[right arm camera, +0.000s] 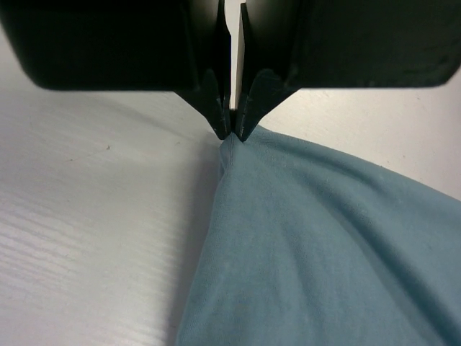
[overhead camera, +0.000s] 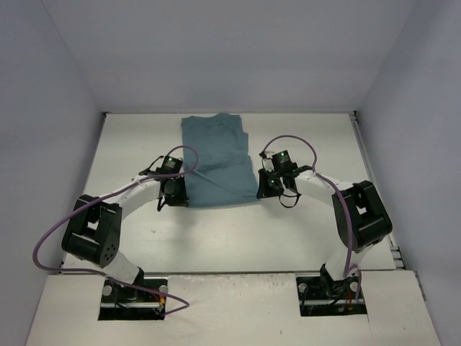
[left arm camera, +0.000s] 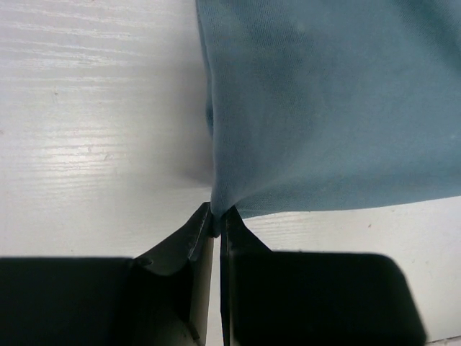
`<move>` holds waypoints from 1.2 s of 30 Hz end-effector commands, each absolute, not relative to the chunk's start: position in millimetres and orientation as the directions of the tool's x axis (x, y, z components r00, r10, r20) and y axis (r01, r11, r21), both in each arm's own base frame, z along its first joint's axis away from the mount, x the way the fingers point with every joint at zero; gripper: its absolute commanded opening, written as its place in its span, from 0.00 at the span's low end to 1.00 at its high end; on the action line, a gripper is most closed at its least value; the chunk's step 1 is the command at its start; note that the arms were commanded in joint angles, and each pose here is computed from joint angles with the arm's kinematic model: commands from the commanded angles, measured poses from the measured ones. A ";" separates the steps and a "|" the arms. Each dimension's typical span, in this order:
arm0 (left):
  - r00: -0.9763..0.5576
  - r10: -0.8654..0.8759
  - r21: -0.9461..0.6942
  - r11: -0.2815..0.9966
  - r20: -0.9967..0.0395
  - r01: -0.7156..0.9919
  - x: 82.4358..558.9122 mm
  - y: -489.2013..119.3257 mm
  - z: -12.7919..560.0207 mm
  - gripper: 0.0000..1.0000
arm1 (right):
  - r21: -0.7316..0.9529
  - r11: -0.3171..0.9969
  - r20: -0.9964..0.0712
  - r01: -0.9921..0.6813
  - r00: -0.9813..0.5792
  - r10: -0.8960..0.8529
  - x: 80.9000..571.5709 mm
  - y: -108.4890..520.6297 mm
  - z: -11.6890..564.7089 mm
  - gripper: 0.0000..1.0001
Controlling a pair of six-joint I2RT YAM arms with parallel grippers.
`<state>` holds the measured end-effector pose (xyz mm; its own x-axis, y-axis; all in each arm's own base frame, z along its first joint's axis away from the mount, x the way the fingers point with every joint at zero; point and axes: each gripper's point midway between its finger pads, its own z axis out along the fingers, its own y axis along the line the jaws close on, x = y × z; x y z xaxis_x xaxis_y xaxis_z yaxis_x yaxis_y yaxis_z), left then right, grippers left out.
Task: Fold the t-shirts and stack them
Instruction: Fold the folded rectangular tshirt in 1/3 of the way, then grab one side of the 2/3 rectangular tshirt with both arms
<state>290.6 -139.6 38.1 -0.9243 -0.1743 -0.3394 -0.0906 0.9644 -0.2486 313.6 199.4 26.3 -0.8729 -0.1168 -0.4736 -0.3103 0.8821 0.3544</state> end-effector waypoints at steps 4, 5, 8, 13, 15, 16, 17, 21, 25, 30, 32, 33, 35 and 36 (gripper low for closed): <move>-0.941 -0.171 -0.196 0.974 -0.291 -0.116 266.9 -120.2 49.4 0.13 | 0.280 0.917 -0.504 -0.286 -0.856 -0.113 321.2 179.1 50.5 0.26; -0.938 -0.170 -0.200 0.973 -0.302 -0.113 267.8 -120.2 56.6 0.19 | 0.279 0.913 -0.527 -0.297 -0.842 -0.113 325.3 181.9 65.8 0.34; -0.922 -0.174 -0.210 0.972 -0.345 -0.105 274.4 -119.5 84.2 0.40 | 0.278 0.903 -0.588 -0.328 -0.801 -0.110 337.1 190.2 100.1 0.42; -0.866 -0.172 -0.258 0.965 -0.470 -0.051 298.1 -124.9 142.0 0.45 | 0.335 0.853 -0.670 -0.400 -0.737 -0.082 362.5 218.3 152.8 0.39; -0.853 -0.169 -0.277 0.961 -0.495 -0.030 307.3 -130.1 152.9 0.45 | 0.353 0.830 -0.676 -0.432 -0.731 -0.093 367.9 231.4 158.6 0.34; -0.851 -0.163 -0.277 0.961 -0.500 -0.021 312.2 -131.9 154.4 0.43 | 0.352 0.821 -0.679 -0.449 -0.726 -0.106 372.2 239.0 159.2 0.32; -0.854 -0.154 -0.275 0.961 -0.496 -0.014 317.0 -134.2 152.3 0.38 | 0.354 0.807 -0.680 -0.472 -0.723 -0.125 375.9 249.8 157.9 0.27; -0.882 -0.144 -0.284 0.959 -0.449 -0.012 325.6 -143.3 124.8 0.22 | 0.365 0.750 -0.676 -0.551 -0.711 -0.193 389.5 283.2 141.9 0.12; -0.902 -0.149 -0.291 0.956 -0.405 -0.028 329.0 -147.9 95.1 0.19 | 0.382 0.698 -0.668 -0.606 -0.703 -0.245 401.9 307.6 119.1 0.06; -0.920 -0.161 -0.282 0.958 -0.357 -0.058 320.1 -146.6 64.6 0.19 | 0.411 0.666 -0.623 -0.623 -0.725 -0.293 410.4 315.8 73.4 0.02; -0.927 -0.163 -0.269 0.961 -0.339 -0.071 314.7 -143.1 56.6 0.18 | 0.414 0.672 -0.613 -0.614 -0.734 -0.293 415.1 311.7 61.7 0.02; -0.930 -0.164 -0.254 0.964 -0.328 -0.080 310.3 -139.4 50.7 0.18 | 0.410 0.678 -0.617 -0.610 -0.733 -0.287 420.2 307.8 57.4 0.02; -0.936 -0.168 -0.231 0.968 -0.310 -0.097 303.4 -134.4 41.9 0.17 | 0.404 0.702 -0.615 -0.586 -0.742 -0.266 431.2 294.8 49.9 0.01; -0.938 -0.172 -0.217 0.970 -0.300 -0.108 299.5 -131.0 36.7 0.16 | 0.394 0.716 -0.620 -0.576 -0.742 -0.256 436.9 289.6 50.1 0.01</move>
